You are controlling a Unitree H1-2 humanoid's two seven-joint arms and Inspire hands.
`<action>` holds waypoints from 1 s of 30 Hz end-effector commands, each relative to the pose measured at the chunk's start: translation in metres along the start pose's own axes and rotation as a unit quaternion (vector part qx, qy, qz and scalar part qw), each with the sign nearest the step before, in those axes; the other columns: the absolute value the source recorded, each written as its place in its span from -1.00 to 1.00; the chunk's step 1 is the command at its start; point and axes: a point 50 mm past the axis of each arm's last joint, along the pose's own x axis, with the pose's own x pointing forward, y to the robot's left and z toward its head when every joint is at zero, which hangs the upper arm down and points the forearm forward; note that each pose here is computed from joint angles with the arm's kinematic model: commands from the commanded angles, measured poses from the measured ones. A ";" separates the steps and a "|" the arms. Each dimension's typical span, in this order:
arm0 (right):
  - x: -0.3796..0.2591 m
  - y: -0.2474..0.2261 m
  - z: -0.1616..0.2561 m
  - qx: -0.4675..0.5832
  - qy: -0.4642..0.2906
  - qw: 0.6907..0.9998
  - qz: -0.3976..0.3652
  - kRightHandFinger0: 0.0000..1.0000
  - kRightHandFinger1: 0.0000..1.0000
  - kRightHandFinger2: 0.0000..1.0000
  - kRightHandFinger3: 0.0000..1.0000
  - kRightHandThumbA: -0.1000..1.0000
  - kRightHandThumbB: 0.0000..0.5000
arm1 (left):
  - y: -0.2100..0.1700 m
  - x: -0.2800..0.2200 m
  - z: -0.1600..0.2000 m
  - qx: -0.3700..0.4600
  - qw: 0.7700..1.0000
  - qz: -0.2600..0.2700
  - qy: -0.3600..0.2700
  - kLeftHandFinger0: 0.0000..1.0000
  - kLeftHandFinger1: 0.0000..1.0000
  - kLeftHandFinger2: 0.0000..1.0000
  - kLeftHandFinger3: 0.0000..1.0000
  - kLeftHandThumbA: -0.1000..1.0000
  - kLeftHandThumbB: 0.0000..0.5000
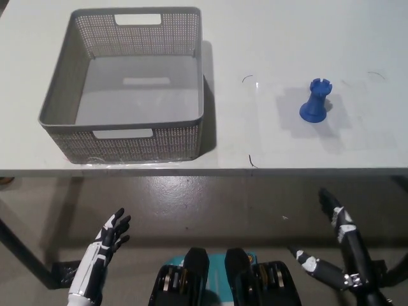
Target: Use the right hand to pick up a chess pieces and put it into a container on the left hand side
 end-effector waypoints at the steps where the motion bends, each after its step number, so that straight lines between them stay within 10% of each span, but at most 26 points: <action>1: 0.027 -0.020 0.033 -0.027 -0.097 0.994 -0.041 1.00 1.00 1.00 1.00 0.77 -0.08 | 0.000 0.000 0.012 0.013 0.999 -0.007 -0.034 1.00 1.00 1.00 1.00 1.00 -0.66; 11: 0.101 -0.046 0.058 -0.057 -0.119 0.989 -0.073 1.00 1.00 1.00 1.00 1.00 0.09 | -0.004 -0.004 0.007 0.019 0.999 -0.003 -0.027 1.00 1.00 1.00 1.00 1.00 -0.70; 30: 0.290 -0.105 0.107 -0.019 -0.074 0.992 -0.101 1.00 1.00 1.00 1.00 0.84 0.05 | -0.008 -0.001 0.007 0.025 0.999 -0.007 -0.031 1.00 1.00 1.00 1.00 1.00 -0.70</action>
